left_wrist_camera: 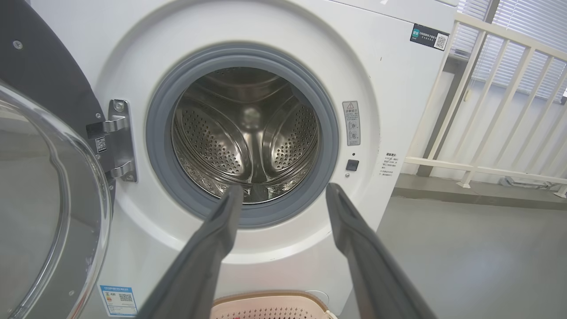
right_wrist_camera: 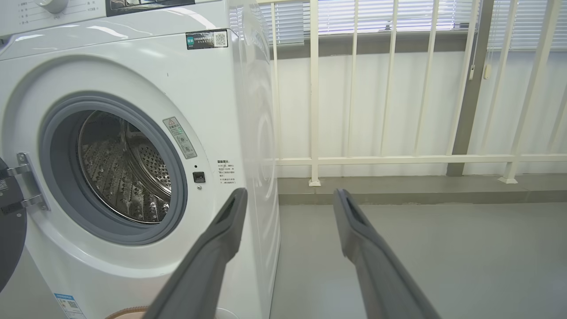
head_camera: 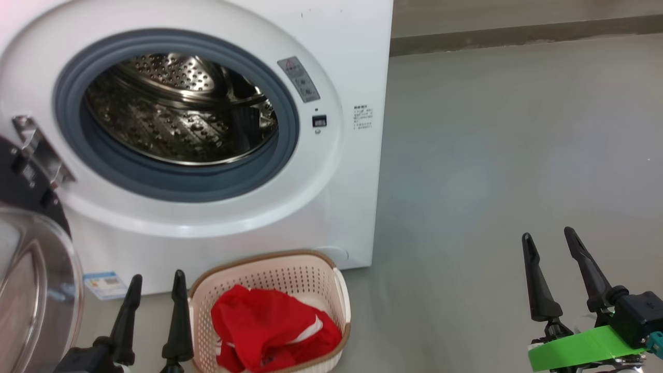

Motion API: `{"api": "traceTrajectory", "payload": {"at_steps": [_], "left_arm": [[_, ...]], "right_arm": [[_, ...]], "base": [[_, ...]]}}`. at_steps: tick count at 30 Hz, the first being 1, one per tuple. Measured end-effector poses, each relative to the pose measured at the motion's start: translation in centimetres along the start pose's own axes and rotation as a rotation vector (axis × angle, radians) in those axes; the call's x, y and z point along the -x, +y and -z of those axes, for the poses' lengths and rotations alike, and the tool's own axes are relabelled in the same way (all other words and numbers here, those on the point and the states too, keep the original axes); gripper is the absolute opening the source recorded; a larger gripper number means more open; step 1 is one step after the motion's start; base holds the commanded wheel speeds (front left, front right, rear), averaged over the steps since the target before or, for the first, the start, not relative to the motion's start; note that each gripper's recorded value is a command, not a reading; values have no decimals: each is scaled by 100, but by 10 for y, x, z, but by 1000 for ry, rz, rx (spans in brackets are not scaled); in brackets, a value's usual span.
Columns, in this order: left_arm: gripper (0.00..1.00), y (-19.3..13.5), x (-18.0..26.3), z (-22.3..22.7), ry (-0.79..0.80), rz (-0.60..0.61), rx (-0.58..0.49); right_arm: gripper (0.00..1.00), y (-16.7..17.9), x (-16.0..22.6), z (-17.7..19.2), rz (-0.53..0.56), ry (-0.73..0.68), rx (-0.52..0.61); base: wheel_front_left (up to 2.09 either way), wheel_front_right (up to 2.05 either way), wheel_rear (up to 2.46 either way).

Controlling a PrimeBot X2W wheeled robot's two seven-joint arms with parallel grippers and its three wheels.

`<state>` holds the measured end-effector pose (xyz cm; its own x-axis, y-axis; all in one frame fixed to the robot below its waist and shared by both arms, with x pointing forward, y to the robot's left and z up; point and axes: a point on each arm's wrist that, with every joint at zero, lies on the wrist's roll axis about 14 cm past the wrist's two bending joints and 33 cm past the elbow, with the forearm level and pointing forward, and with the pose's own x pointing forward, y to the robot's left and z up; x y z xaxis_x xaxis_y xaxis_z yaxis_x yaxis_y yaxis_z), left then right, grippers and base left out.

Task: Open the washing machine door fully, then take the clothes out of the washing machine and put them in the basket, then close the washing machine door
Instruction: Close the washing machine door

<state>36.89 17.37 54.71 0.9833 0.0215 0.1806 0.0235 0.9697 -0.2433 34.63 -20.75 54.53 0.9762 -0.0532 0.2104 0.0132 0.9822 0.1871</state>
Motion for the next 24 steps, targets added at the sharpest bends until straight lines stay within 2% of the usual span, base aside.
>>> {"api": "traceTrajectory", "payload": {"at_steps": [9, 24], "left_arm": [[100, 0, 2, 0, 3, -2, 6], [100, 5, 4, -1, 6, -17, -8]], "right_arm": [[100, 4, -3, 4, -13, 10, -2], [100, 11, -7, 7, -33, 19, -7]], "base": [[-104, 104, 0], [-5, 5, 0]]}}
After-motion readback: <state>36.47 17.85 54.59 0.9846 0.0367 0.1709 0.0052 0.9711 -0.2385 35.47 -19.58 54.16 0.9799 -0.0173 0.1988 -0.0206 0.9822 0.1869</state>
